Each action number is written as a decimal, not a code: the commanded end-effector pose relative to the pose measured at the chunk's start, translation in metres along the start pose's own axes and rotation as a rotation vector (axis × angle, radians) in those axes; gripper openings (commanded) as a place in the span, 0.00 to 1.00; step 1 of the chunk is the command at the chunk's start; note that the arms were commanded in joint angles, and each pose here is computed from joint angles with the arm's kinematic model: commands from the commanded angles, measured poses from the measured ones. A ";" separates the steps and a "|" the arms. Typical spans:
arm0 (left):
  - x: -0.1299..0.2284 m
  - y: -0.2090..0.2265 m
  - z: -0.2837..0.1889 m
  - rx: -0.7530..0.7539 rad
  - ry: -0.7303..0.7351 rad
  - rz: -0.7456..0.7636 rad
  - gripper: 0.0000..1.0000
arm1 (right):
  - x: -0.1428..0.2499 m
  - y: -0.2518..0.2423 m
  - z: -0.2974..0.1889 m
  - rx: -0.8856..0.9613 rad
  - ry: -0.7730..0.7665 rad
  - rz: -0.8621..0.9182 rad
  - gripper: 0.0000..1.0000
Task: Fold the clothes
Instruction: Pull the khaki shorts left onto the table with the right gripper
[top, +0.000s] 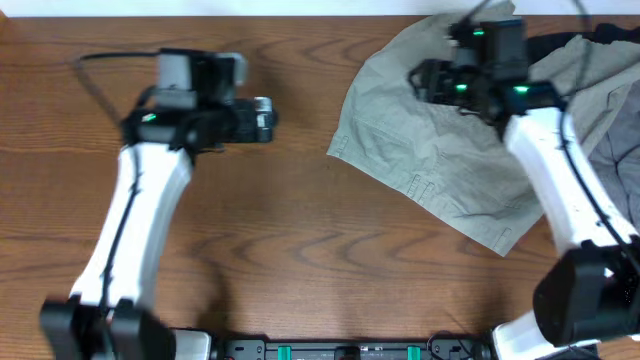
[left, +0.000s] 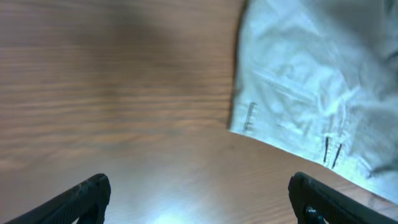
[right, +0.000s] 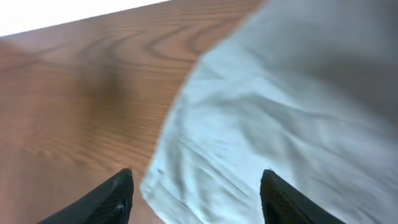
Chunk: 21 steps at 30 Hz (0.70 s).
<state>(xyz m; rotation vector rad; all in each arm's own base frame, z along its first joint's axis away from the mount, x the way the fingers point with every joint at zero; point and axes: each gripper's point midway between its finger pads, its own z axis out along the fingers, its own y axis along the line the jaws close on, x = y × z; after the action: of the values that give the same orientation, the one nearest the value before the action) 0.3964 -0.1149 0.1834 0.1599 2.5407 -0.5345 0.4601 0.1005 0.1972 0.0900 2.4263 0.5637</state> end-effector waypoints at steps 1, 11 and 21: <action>0.005 -0.021 0.045 0.059 0.057 0.008 0.91 | -0.004 -0.011 -0.016 0.020 -0.005 0.010 0.63; 0.006 -0.042 0.151 0.123 0.037 0.019 0.71 | 0.015 -0.022 -0.019 0.052 0.071 0.042 0.61; 0.045 -0.053 0.199 0.229 0.157 -0.070 0.71 | 0.024 -0.026 -0.020 0.069 0.107 0.045 0.61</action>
<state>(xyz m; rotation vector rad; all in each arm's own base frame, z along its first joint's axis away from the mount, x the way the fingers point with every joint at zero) 0.4468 -0.2252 0.0195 0.1867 2.6399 -0.7504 0.4299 0.0766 0.1777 0.1775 2.5773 0.5316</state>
